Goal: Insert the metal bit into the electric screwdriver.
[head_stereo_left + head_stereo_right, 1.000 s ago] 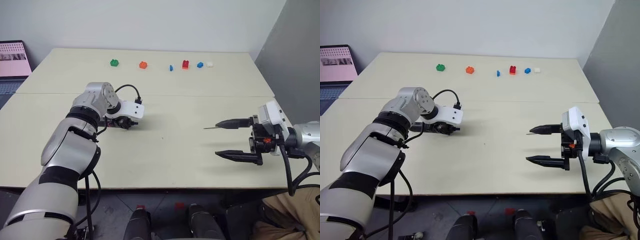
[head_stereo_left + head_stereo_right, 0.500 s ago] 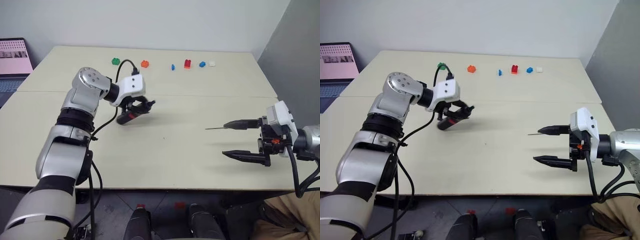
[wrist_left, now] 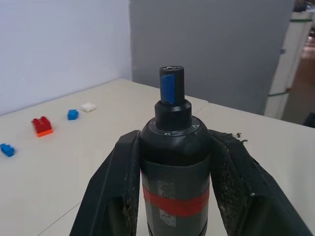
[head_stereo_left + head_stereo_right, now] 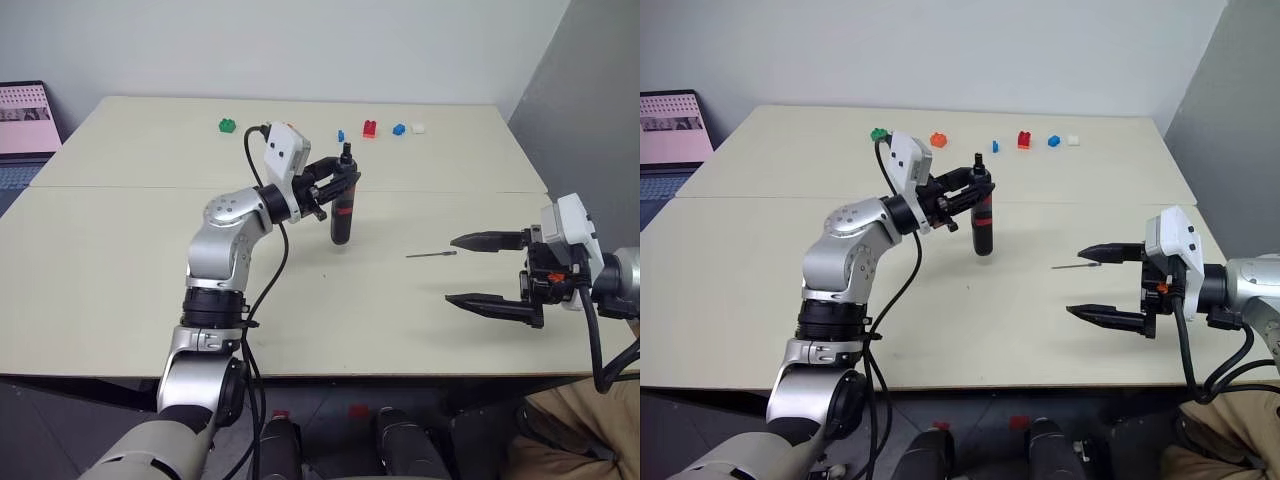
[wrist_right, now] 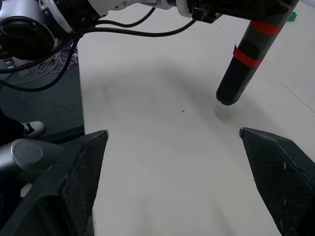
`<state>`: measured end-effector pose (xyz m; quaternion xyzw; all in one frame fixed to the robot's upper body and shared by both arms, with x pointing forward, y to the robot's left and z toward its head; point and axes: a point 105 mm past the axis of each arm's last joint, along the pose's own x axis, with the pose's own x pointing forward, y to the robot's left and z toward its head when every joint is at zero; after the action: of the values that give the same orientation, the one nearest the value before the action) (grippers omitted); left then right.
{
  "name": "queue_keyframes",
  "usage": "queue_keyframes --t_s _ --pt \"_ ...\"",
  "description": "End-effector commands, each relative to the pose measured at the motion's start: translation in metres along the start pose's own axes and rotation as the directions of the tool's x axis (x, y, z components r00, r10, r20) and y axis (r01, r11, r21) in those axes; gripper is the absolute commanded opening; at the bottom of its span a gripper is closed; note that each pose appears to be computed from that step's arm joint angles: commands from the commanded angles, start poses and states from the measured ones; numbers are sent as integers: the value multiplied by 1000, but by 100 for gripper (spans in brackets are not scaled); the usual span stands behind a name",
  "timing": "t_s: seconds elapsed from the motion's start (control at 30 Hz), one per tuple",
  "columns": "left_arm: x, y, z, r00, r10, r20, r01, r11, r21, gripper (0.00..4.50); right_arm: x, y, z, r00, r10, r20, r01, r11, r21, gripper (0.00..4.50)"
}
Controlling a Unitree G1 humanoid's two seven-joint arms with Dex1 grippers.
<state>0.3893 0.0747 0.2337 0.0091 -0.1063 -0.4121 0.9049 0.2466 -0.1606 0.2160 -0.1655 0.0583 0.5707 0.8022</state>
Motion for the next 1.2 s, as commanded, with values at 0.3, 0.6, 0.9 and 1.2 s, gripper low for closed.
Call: queue_keyframes --t_s 0.3,0.6,0.9,1.2 --pt "-16 -15 -20 997 35 62 -42 993 106 165 6 1 11 1000 -7 27 9 999 -53 450" --pt "-20 -24 -28 992 80 101 -94 985 142 165 7 2 11 1000 -1 25 2 999 -51 450" --pt "-29 -22 -31 989 121 84 -131 984 121 165 3 -6 4 1000 -25 -16 24 998 -57 450" --pt "-26 -26 -35 990 125 67 -132 983 124 165 10 -70 -36 912 -93 -400 18 982 -187 450"
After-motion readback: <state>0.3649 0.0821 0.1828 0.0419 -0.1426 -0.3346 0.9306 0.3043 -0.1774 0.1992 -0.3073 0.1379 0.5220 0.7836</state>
